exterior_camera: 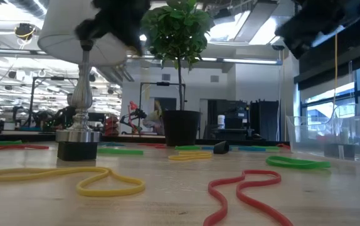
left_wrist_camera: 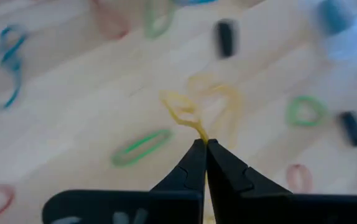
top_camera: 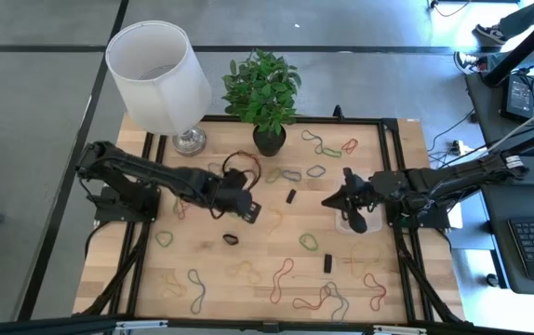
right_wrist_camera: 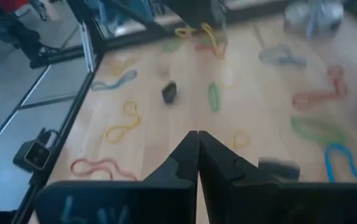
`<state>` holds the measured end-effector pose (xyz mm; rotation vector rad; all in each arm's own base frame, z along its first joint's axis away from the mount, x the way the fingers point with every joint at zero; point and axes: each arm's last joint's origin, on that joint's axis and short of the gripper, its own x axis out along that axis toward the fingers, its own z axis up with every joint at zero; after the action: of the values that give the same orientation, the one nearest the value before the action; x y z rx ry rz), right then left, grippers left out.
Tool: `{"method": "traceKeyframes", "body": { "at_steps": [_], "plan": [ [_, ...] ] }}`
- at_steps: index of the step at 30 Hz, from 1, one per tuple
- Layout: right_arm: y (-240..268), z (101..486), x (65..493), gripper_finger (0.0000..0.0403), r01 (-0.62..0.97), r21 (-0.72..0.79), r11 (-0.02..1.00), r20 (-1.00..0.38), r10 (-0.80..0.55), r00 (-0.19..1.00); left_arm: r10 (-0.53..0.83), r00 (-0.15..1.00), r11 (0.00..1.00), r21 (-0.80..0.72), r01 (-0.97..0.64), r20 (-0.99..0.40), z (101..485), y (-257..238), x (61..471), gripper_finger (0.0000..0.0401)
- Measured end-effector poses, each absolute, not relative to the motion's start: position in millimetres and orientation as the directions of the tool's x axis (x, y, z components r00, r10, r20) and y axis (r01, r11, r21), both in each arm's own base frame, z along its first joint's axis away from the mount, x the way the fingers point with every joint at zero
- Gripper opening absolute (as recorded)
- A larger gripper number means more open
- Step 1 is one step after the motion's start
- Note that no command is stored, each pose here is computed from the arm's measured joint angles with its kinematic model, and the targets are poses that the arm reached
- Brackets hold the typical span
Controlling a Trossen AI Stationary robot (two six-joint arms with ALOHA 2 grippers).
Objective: Pick and place rubber bands into bin
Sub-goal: Put the yellow rubber band into the transparent bin
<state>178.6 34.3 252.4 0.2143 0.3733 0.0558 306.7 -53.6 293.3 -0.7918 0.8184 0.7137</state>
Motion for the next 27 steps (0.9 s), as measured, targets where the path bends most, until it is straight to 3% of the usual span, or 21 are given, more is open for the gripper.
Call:
{"method": "traceKeyframes", "body": {
  "at_steps": [7, 16, 21, 27],
  "plan": [
    [39.4, 252.2, 204.2, 0.008, -0.079, 0.057, 0.995, -0.251, 0.091, 0.964, 0.087, 0.572, 0.54, -0.444, -0.715, -0.816, 327.0, -26.1, 318.0, 0.0003],
    [45.7, 265.9, 251.1, 0.0189, -0.018, -0.149, 0.989, -0.246, -0.019, 0.969, -0.061, 0.62, 0.581, -0.533, -0.615, -0.782, 323.8, -5.8, 334.6, 0.0003],
    [52.2, 263.6, 287.3, 0.0211, -0.047, -0.241, 0.969, -0.301, -0.028, 0.953, -0.1, 0.61, 0.617, -0.53, -0.582, -0.786, 314.0, -1.6, 344.2, 0.0003],
    [56.2, 255.3, 325.3, 0.021, -0.061, -0.28, 0.958, -0.35, -0.042, 0.936, -0.13, 0.607, 0.651, -0.529, -0.544, -0.784, 312.8, -0.5, 345.1, 0.0003]
  ]
}}
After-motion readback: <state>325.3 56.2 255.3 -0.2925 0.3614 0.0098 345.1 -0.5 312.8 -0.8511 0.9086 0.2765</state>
